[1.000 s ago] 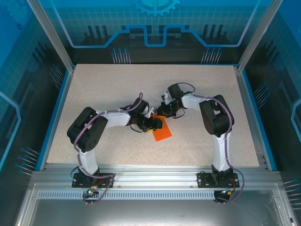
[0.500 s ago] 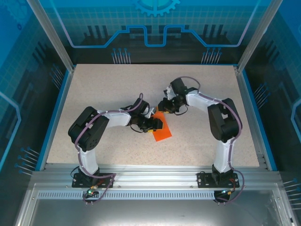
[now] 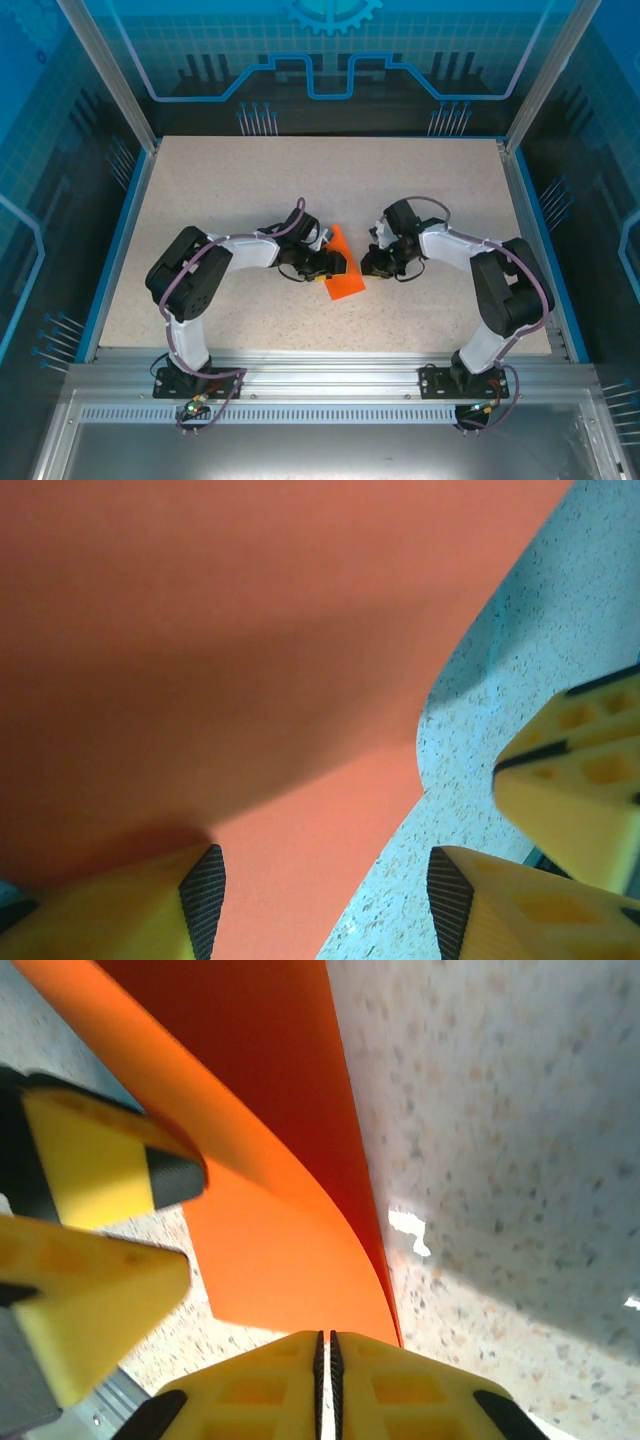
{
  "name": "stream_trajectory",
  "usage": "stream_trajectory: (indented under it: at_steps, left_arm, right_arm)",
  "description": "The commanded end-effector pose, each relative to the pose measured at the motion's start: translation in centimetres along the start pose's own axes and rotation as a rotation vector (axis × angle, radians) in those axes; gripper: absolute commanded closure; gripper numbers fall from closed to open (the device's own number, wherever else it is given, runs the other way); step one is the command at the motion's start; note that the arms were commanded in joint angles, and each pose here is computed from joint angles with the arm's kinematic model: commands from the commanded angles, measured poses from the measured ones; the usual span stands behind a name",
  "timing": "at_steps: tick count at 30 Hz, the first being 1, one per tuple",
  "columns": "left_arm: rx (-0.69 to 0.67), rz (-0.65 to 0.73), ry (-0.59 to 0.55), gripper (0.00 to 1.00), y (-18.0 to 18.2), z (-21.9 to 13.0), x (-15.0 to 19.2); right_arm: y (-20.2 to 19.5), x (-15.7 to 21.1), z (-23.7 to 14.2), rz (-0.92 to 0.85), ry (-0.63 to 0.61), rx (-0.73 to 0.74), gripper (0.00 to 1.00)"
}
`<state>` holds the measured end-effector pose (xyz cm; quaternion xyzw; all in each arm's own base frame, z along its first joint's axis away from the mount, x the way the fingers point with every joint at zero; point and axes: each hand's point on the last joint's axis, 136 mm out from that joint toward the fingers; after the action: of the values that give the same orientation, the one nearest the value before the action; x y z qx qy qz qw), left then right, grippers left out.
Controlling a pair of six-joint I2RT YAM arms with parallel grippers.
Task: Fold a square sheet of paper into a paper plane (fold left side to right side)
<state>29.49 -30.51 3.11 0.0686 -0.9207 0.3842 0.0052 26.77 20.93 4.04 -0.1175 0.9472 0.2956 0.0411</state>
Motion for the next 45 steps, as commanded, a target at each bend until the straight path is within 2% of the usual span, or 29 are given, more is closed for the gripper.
stream_trajectory:
  at_steps: [1, 8, 19, 29, 45]
  left_arm:
    - [-0.071, -0.031, 0.029, 0.39, 1.8, 1.2, 0.9]
    - [-0.070, -0.027, 0.020, 0.39, 1.5, 1.0, 0.7]
    - [-0.078, -0.011, -0.018, 0.36, 1.0, -0.3, -1.3]
    - [-0.061, 0.003, -0.055, 0.33, 0.0, -1.1, -4.4]
    - [-0.080, -0.059, -0.105, 0.32, 2.5, -1.8, -8.2]
  right_arm:
    - [1.7, 0.0, 1.0, -0.028, 0.003, -0.067, 0.89]
    - [1.0, 0.1, 3.8, -0.024, 0.056, -0.025, 0.89]
    - [-3.0, 2.7, 4.7, 0.010, 0.165, 0.151, 0.89]
    - [-3.8, 3.3, 5.1, 0.007, 0.198, 0.176, 0.89]
    - [-4.3, 3.8, 5.3, 0.011, 0.219, 0.188, 0.88]
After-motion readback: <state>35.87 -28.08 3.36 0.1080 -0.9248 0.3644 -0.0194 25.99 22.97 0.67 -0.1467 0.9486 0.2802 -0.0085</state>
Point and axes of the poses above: each hand's point on the last joint's axis, 136 mm out from that joint toward the fingers, its own z axis out along the fingers, its own y axis along the line the jaws close on, x = y × z, and after that the axes turned 12 degrees about -z, right-handed
